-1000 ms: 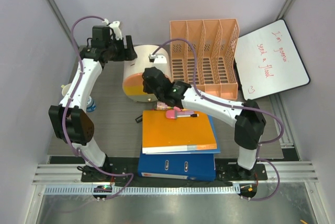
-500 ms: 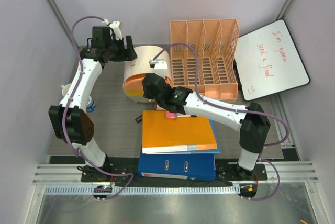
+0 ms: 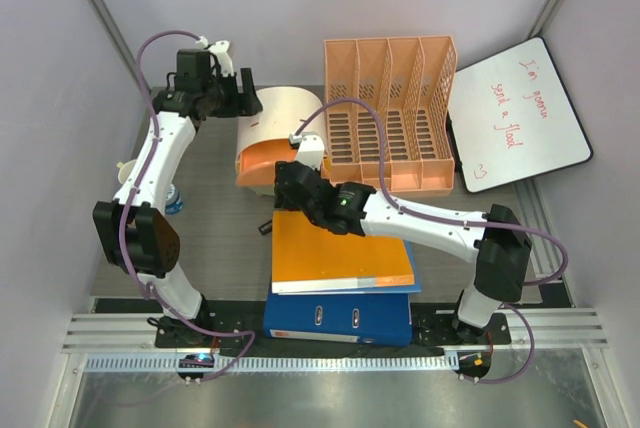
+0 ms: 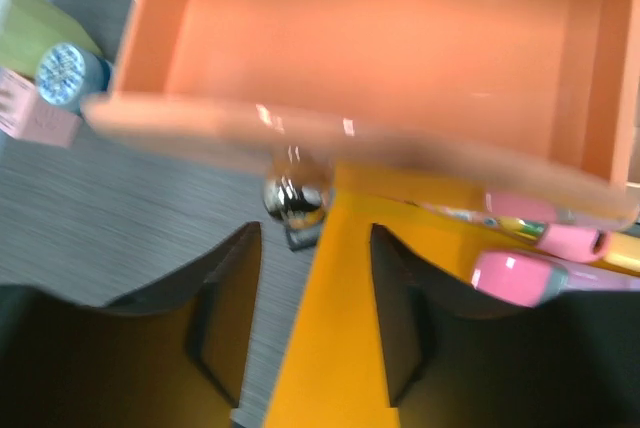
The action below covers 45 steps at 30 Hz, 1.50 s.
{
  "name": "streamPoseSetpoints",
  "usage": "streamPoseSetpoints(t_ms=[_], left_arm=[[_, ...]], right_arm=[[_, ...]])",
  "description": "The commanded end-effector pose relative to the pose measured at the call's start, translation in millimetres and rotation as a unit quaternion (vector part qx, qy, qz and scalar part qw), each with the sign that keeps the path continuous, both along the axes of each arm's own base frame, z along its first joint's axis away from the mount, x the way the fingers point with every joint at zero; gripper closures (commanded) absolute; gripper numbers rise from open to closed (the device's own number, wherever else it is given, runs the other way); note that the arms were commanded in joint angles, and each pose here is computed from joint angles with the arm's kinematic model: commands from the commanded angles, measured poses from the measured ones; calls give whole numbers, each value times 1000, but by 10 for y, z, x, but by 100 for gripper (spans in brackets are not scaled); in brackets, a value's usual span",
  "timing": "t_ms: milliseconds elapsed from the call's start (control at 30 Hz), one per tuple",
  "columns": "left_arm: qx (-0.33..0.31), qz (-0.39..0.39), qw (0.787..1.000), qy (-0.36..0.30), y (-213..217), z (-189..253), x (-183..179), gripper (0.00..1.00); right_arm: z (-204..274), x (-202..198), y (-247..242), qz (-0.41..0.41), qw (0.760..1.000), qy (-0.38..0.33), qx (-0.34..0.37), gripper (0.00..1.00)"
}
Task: Organize the desk
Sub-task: Open the drawer in the storage box, then pick up the stationery from the center of the board.
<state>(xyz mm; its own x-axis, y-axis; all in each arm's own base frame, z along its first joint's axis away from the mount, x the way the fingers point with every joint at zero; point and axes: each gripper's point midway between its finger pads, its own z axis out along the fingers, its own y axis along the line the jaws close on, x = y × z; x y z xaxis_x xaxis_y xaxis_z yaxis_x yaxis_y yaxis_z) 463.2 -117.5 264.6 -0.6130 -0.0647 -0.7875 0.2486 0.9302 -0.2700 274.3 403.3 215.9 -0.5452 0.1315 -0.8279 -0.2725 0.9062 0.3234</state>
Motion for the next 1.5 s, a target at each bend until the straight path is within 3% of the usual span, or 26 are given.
streamPoseSetpoints(t_ms=[0,133,433,600,733,1100,1467], left_arm=[[0,-8,1000,-14,-43,131,-10,24],[1,-6,1000,-16,-40,143,-1,24],[11,-4,1000,-25,-8,229,10,24],[0,-5,1000,-26,-28,398,-45,23],[-25,-17,999,-32,-103,588,-130,23],[-45,-53,997,-16,-466,578,-274,23],[-19,-45,999,4,-472,311,-143,24]], right_arm=[[-112,-115,-115,9,999,19,-35,40],[-92,-175,-185,21,998,28,-55,33],[262,-446,-899,4,999,14,-47,34],[154,-357,-1321,-40,998,17,-51,32],[-225,-328,-1458,-50,995,52,-72,31],[-722,-306,-1330,-20,992,93,-83,31],[-1118,-225,-1170,14,991,85,-99,30]])
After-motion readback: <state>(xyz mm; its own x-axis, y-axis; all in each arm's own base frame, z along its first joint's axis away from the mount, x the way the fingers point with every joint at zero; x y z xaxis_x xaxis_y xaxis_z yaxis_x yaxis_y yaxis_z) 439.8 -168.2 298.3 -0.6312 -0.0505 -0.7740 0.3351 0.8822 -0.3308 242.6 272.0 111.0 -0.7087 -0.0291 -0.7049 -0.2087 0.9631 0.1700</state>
